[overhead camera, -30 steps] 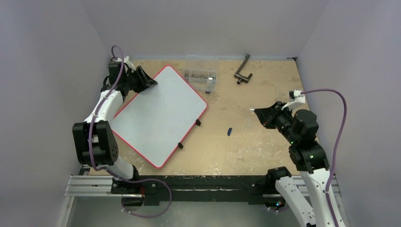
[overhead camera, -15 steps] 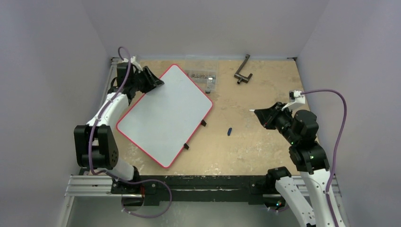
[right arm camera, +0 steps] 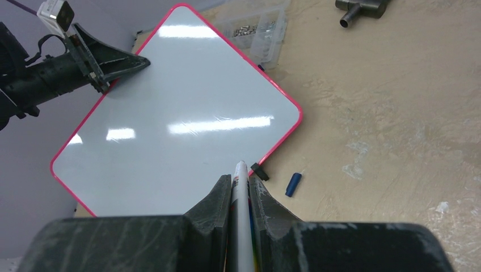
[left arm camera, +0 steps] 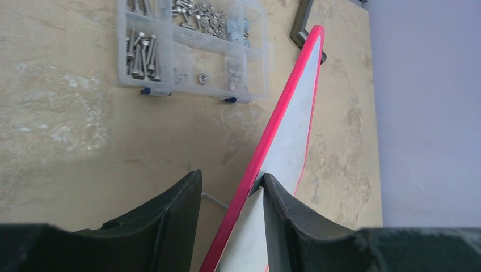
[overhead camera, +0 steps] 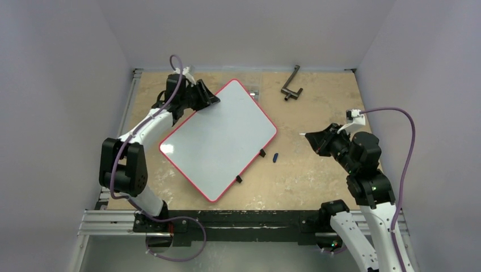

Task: Write a sentence on the whiteboard
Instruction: Move the whiteboard to the center of the board.

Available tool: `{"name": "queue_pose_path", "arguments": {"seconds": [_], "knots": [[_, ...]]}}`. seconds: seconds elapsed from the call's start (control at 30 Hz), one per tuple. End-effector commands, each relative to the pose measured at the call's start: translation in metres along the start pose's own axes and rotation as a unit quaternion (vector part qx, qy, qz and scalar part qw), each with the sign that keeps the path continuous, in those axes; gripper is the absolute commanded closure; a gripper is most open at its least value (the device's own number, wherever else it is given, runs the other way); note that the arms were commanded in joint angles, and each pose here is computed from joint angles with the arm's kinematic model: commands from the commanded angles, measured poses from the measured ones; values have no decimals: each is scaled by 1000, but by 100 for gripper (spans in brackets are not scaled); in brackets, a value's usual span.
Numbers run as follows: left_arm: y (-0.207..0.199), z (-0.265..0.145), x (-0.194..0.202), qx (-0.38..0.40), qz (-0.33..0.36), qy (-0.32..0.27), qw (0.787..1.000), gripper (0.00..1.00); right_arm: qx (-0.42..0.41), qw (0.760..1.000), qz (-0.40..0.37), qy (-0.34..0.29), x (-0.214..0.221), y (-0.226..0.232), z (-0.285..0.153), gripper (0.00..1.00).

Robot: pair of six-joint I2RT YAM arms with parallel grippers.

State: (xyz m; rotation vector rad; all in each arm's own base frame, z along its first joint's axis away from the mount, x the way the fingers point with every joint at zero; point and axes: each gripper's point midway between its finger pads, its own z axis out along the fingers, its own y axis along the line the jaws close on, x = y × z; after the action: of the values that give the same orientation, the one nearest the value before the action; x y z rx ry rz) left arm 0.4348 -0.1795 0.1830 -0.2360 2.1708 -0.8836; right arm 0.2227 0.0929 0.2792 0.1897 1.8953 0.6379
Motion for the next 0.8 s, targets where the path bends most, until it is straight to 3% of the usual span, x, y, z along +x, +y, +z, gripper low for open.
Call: {"name": "queue_pose_path", "arguments": {"seconds": [0.0, 0.27, 0.37, 0.63, 0.77], "knots": [[-44, 16, -8, 38, 15, -35, 999, 91, 6, 1000, -8, -17, -10, 0, -2, 100], [-80, 31, 8, 56, 18, -36, 998, 92, 14, 1000, -10, -15, -11, -2, -1, 100], [-86, 29, 11, 63, 27, -31, 997, 86, 19, 1000, -13, -16, -12, -4, -1, 100], [-94, 0, 10, 61, 99, -13, 993, 32, 22, 1000, -8, -14, -11, -6, 6, 100], [-102, -22, 0, 53, 141, -6, 989, 13, 20, 1000, -9, -17, -15, -4, 7, 100]]}}
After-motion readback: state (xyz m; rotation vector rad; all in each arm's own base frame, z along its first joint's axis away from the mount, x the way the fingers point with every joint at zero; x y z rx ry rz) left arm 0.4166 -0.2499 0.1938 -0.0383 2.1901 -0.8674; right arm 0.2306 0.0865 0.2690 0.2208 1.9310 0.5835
